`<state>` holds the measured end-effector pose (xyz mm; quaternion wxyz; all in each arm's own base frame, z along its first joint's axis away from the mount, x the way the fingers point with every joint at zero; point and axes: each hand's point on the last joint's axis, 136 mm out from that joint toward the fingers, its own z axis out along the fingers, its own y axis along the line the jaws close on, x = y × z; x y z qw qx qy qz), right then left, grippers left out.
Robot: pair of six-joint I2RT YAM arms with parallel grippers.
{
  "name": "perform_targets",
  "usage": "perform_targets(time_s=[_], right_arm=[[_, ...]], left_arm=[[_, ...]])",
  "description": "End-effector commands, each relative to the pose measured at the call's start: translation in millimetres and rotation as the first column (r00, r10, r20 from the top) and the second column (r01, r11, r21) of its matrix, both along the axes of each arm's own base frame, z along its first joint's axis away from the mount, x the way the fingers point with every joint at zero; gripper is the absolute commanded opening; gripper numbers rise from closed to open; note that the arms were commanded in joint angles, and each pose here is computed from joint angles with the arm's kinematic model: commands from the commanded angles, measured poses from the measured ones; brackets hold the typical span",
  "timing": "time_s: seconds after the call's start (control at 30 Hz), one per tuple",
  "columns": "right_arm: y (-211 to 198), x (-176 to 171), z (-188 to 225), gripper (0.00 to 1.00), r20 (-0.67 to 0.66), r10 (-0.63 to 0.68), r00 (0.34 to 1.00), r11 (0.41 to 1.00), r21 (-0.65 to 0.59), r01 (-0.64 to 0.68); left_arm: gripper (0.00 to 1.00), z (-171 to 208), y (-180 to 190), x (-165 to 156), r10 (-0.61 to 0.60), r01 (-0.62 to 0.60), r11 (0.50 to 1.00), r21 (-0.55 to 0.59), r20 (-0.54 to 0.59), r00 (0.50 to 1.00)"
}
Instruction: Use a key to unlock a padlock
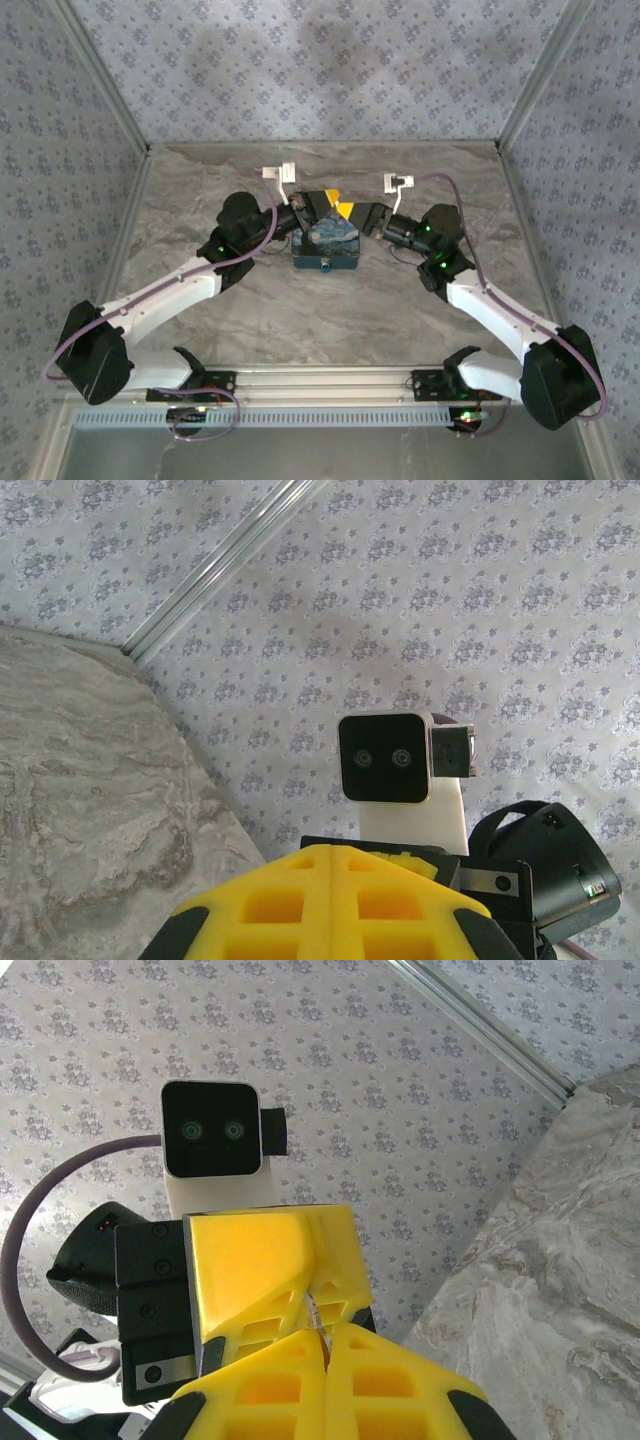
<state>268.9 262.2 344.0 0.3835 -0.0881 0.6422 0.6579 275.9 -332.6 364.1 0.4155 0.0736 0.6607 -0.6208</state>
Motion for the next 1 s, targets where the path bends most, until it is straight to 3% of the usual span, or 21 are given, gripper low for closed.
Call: perform_targets(time_s=[0.0,0.87,0.9,0.97], right_arm=[[-13,3,20,0.00,0.058,-0.061,0.996,0.997,0.040,0.059],[-7,-4,14,0.00,0.075,-0.035,0.997,0.999,0.007,0.035],[-9,-3,14,0.00,0.072,-0.042,0.996,0.999,0.007,0.042],[-13,-1,13,0.00,0.072,-0.057,0.996,0.998,0.000,0.057]], left_arm=[[0.00,13,3,-7,-0.007,0.008,0.999,-0.042,0.031,1.000],[0.00,11,-3,-9,-0.030,0.030,1.000,-0.009,0.028,0.999],[0.03,11,0,-8,-0.015,0.015,1.000,-0.005,0.028,1.000],[0.35,10,7,-6,0.026,-0.026,1.000,0.008,0.028,0.999]])
